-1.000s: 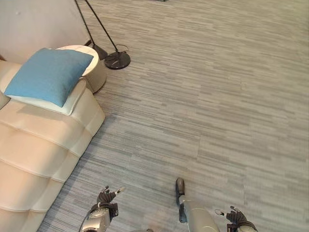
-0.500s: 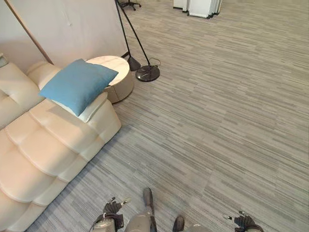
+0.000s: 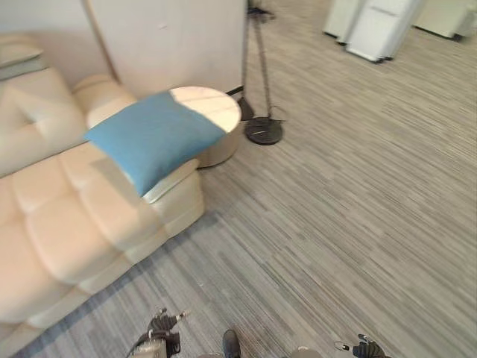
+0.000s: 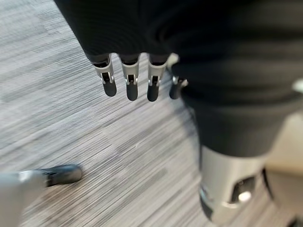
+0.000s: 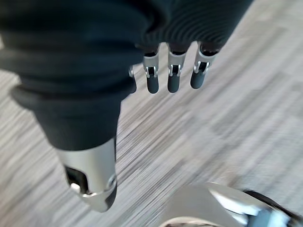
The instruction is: Pick up all the scattered cushions and arrange them neatly on the sofa.
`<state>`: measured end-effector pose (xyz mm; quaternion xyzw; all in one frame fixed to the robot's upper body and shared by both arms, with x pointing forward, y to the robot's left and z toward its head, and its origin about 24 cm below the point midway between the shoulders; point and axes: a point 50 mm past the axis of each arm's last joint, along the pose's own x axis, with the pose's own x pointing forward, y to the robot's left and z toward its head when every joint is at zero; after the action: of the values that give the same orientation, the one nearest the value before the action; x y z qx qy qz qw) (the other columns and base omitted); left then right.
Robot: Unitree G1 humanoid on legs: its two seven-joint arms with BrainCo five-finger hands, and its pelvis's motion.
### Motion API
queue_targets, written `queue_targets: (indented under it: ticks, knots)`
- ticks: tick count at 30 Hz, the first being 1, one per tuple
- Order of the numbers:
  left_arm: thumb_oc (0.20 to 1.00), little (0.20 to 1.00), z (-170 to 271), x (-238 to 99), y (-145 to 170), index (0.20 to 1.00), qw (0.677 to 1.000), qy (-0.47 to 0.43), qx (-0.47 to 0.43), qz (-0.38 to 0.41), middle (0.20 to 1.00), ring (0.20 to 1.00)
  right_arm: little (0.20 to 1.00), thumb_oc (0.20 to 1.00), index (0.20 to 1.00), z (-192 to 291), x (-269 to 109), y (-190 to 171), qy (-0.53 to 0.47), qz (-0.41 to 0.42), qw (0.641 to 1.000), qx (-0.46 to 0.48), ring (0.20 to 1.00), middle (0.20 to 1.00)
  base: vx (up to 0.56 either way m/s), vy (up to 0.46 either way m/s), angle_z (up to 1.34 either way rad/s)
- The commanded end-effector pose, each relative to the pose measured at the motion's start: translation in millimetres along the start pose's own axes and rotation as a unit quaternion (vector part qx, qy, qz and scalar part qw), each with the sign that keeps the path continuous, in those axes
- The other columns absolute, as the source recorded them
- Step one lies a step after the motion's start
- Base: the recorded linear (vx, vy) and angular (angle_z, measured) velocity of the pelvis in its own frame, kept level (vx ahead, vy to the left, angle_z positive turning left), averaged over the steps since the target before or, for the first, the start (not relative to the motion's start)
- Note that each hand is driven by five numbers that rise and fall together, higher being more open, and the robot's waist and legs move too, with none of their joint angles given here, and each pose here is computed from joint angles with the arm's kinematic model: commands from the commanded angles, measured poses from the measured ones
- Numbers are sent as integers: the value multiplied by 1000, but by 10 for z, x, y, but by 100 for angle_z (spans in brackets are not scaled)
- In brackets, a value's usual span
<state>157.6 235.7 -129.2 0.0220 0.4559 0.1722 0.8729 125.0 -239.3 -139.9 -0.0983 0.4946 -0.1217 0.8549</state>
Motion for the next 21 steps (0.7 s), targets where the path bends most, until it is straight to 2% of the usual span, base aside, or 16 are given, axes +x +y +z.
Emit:
queue_targets:
  ticks: [1,11,21]
  knots:
    - [1000,1000,-34,-26,133,1000,1000,-11,3,18,1000,1000,1000,1000,1000,156,28,43,-21,-3,1000,7,1000,1000,212,-10,86]
    - [1000,1000,45,-10,5,1000,999,-27,39,-9,1000,1000,1000,1000,1000,17,14,35,-1,-4,1000,10,1000,1000,270,-89,99]
    - [1000,1000,-108,-42,13,1000,1000,-2,19,-14,1000,1000,1000,1000,1000,31,32,-157,0,-19,1000,-16,1000,1000,246,-192,20]
